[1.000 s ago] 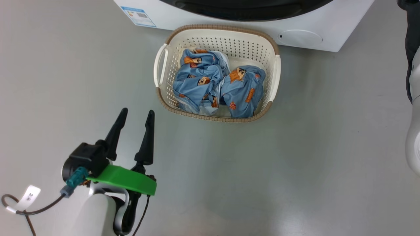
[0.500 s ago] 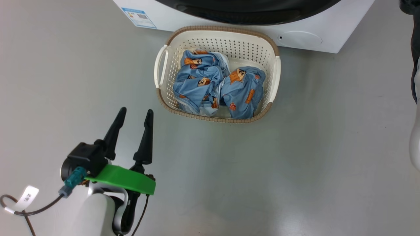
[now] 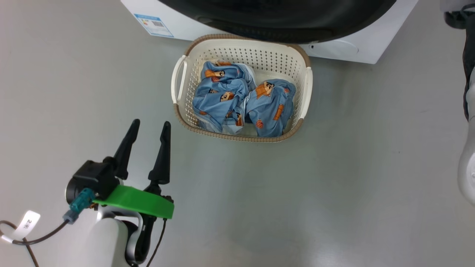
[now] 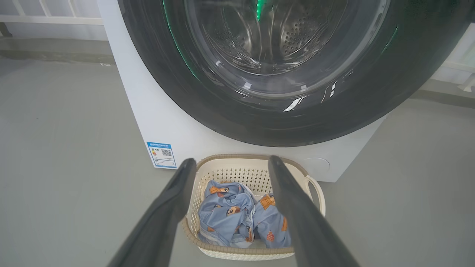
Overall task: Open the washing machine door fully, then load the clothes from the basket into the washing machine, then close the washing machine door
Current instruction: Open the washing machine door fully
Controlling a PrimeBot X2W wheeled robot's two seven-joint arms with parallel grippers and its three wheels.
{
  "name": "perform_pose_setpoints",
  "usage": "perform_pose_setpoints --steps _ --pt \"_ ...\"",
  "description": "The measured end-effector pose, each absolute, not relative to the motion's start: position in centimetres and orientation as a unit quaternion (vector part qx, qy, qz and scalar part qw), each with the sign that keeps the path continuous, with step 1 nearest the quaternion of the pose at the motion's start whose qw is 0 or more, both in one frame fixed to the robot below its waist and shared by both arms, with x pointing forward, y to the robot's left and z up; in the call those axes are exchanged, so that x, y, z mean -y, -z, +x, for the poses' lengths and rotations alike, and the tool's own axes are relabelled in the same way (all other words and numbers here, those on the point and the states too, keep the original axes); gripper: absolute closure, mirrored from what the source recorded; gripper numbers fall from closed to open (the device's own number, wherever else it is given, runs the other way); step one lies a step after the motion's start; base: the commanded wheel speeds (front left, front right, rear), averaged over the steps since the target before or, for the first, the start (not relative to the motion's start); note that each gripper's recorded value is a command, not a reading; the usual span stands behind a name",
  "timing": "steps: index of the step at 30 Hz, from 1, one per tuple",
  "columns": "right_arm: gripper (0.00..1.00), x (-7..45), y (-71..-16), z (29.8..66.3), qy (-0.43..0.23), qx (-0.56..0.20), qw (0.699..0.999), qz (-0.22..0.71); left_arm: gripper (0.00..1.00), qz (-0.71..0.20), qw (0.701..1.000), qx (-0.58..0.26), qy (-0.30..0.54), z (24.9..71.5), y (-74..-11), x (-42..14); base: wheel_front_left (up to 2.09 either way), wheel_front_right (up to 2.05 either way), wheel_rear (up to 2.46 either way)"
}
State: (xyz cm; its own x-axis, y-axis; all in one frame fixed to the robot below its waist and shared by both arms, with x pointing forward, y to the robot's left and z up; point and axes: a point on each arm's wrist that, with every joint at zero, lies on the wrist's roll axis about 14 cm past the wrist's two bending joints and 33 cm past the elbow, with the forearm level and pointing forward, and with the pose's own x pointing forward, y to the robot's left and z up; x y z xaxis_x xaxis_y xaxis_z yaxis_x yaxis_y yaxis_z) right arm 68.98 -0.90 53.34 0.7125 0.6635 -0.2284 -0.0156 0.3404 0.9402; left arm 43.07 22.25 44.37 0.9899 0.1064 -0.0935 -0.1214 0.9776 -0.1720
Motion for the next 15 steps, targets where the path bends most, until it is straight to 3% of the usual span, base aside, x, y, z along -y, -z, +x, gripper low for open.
perform_pose_setpoints --steps 15 --pt "1.00 -0.6 -53.0 64.6 -0.295 -0.374 0.719 0.507 0.00 -0.082 0.995 -0.019 -0.046 43.2 -46.1 -21.8 0.00 0.00 0.00"
